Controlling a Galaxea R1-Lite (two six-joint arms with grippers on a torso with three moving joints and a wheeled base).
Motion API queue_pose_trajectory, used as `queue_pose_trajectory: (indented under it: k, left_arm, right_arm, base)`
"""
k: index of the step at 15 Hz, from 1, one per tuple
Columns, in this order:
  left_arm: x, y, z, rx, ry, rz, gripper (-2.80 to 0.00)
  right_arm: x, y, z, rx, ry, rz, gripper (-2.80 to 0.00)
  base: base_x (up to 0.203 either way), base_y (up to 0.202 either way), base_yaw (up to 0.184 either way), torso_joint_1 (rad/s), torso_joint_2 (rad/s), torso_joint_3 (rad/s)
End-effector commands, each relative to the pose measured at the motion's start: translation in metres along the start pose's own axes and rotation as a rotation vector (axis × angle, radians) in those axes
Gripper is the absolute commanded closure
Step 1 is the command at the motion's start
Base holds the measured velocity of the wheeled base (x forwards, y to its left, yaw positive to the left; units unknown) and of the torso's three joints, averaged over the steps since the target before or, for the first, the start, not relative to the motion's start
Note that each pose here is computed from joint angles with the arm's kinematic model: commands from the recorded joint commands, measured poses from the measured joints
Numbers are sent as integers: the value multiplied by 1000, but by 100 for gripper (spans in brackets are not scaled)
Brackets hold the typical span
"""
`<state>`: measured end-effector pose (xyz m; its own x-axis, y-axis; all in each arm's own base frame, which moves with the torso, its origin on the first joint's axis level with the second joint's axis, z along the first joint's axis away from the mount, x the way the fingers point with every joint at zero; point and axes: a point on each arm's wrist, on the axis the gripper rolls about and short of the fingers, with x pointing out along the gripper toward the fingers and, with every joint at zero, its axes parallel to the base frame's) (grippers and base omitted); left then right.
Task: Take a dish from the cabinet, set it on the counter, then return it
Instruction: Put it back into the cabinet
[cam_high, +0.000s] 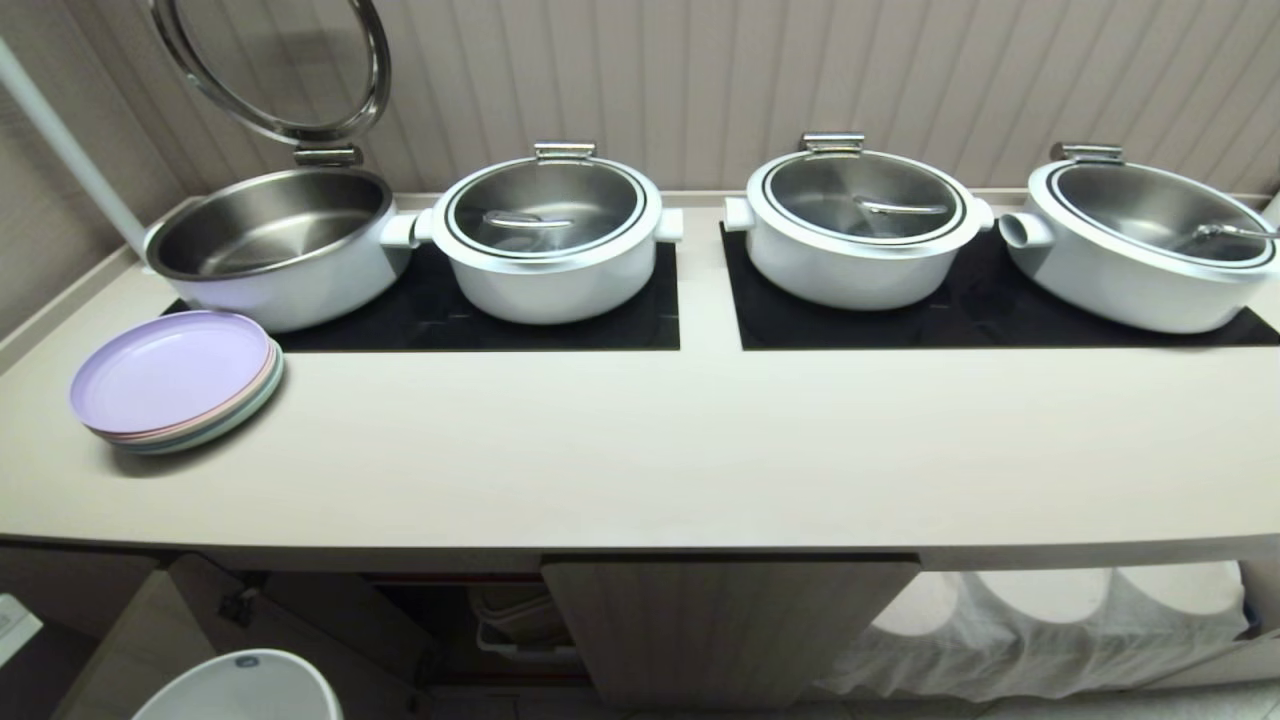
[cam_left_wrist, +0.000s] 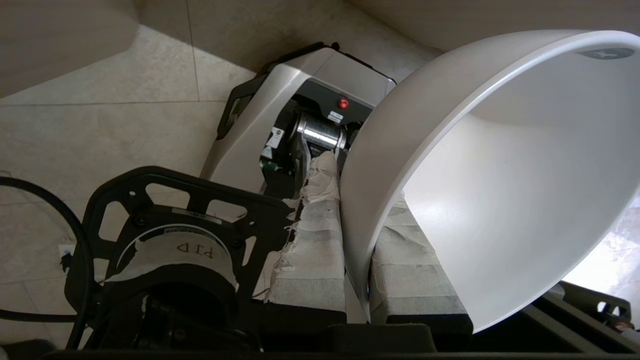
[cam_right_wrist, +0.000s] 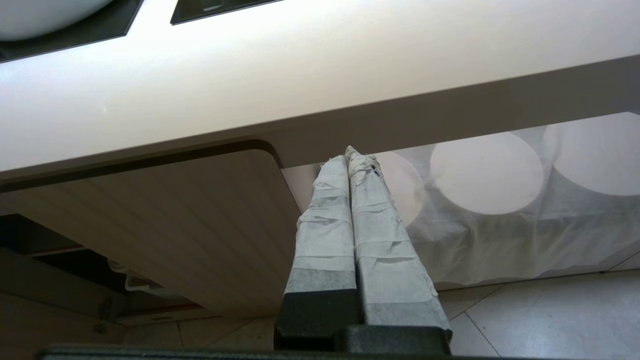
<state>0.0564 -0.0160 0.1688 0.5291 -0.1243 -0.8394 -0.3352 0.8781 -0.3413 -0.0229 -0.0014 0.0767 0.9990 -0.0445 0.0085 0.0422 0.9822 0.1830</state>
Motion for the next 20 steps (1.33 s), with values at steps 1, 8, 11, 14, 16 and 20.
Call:
queue_pose_trajectory:
  k: [1,8,11,14,16,20]
  left_arm:
    - [-5,11,-12,-7,-31,-26,0]
    - [-7,14,-16,-7,-11,-50,0]
    - [-9,15,-17,-7,-15,-53,0]
    - [-8,15,-18,-7,-13,-52,0]
    - [-8,16,-18,-7,-13,-52,0]
    - [-8,15,-18,-6,-9,-50,0]
  right_arm:
    - [0,0,0,1,-1,0,0]
    - [0,0,0,2,-1,0,0]
    - [0,0,0,2,-1,0,0]
    - [0,0,0,1,-1,0,0]
    - [0,0,0,1,-1,0,0]
    - [0,0,0,2,-1,0,0]
  base:
    - [0,0,0,0,0,0]
    - [0,0,0,0,0,0]
    - [0,0,0,0,0,0]
    - [0,0,0,0,0,0]
    - [0,0,0,0,0,0]
    - [0,0,0,0,0,0]
